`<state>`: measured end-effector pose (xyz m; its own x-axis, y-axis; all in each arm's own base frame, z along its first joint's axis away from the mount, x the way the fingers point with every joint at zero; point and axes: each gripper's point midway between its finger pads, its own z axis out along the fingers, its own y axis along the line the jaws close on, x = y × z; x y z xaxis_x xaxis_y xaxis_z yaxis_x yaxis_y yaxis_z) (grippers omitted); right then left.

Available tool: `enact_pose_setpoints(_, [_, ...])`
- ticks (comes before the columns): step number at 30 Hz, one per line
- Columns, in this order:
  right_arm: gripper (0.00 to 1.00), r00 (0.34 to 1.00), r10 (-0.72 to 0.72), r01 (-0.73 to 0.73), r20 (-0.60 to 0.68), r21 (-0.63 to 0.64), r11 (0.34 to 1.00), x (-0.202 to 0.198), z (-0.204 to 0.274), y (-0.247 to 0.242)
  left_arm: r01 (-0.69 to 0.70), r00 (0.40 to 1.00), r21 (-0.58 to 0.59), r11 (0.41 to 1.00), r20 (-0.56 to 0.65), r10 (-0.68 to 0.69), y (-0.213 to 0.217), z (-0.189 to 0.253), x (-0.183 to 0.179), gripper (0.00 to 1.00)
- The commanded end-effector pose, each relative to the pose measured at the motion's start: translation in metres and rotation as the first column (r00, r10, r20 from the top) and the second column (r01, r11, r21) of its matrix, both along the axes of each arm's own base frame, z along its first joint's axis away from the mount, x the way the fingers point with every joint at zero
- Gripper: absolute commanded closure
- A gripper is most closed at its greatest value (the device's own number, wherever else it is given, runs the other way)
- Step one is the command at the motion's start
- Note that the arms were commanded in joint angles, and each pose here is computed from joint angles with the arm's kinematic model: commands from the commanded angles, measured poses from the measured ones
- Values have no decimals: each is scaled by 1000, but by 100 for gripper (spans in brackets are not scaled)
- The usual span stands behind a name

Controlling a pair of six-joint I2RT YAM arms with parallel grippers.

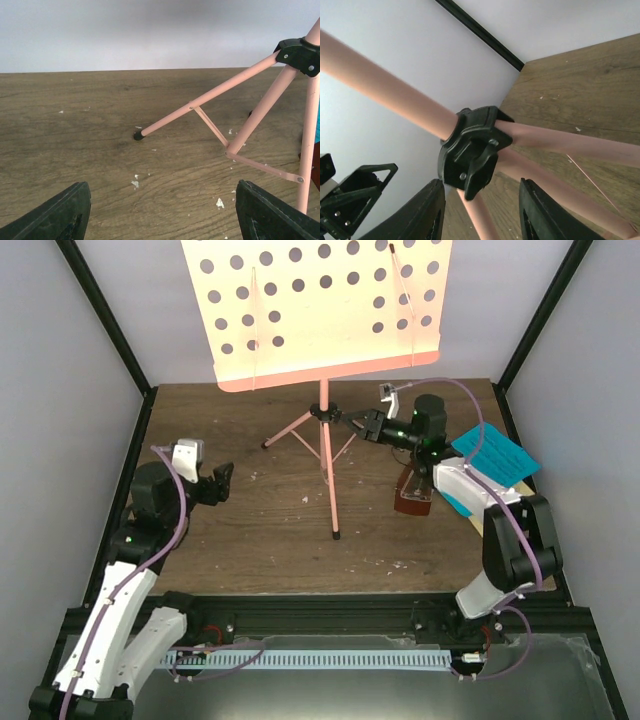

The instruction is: Pack up the instrument practice props

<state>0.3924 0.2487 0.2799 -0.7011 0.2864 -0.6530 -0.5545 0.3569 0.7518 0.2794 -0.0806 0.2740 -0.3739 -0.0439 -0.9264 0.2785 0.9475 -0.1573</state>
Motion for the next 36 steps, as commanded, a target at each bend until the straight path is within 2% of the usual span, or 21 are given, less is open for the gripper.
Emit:
enact_pose_setpoints(1, [59, 996, 72, -74, 55, 41, 996, 5, 18, 19, -3, 1000, 5, 1000, -3, 3, 1, -2, 1, 19])
enact_pose_setpoints(5, [62, 995, 88, -89, 43, 21, 996, 16, 8, 25, -12, 1000, 12, 1000, -5, 12, 3, -2, 2, 19])
enact_pose_setpoints(15, [84, 990, 115, -116, 83, 6, 993, 16, 0, 28, -5, 1000, 15, 1000, -17, 5, 0, -6, 3, 19])
enact_pose_setpoints(21, [91, 981, 121, -115, 151, -48, 992, 11, -6, 26, -6, 1000, 17, 1000, -20, 7, 0, -7, 3, 19])
enact_pose_setpoints(26, [93, 959, 120, -91, 258, -122, 988, 9, -10, 23, -5, 1000, 19, 1000, -21, 5, 0, -8, 3, 19])
enact_pose_setpoints(30, [93, 895, 159, -75, 417, -210, 975, 3, -8, 23, -7, 1000, 20, 1000, -25, 7, 1, -9, 4, 19])
enact_pose_setpoints(36, [95, 742, 213, 43, 635, -362, 931, 2, -11, 21, -7, 1000, 20, 1000, -22, 8, 1, -8, 4, 19])
